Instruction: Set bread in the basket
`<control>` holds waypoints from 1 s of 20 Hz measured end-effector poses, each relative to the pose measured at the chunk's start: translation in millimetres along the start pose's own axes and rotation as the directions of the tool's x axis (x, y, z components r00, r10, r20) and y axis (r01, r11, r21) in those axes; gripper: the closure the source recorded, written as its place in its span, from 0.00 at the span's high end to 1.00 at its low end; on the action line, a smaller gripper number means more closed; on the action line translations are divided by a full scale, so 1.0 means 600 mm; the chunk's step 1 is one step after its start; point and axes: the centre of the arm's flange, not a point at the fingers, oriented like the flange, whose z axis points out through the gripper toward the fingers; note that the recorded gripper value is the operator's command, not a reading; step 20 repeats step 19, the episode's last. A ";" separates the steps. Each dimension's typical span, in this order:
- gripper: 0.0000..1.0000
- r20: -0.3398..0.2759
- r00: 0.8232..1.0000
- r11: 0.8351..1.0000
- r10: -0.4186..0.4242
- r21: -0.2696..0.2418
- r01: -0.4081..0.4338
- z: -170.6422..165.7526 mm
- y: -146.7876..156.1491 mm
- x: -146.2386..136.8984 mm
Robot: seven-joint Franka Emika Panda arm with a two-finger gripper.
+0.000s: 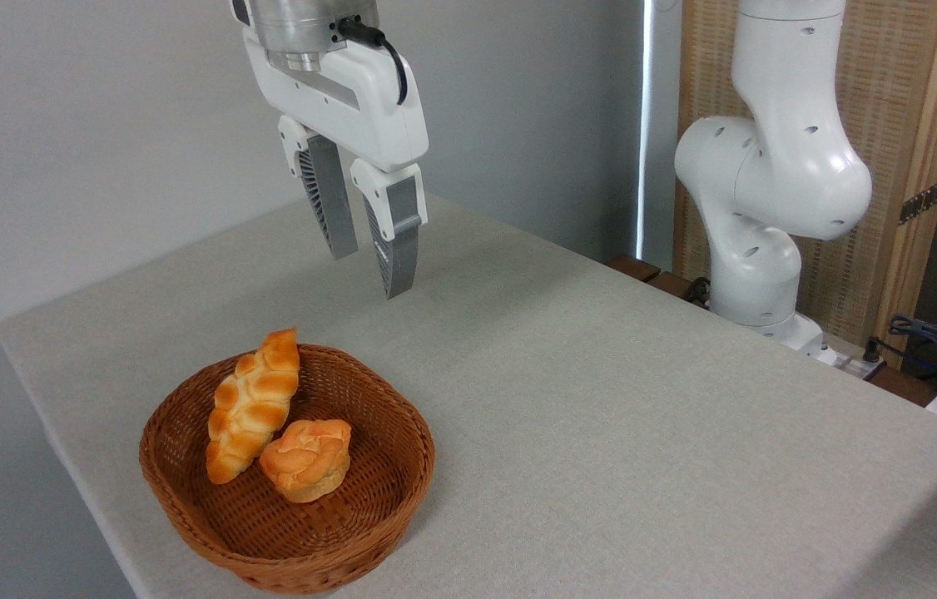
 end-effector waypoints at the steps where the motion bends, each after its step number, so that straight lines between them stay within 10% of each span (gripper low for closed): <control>1: 1.00 -0.005 1.000 1.000 -0.003 0.005 0.003 0.000 -0.003 -0.001; 20: 1.00 0.029 1.000 0.999 -0.003 0.048 0.002 0.005 -0.010 -0.003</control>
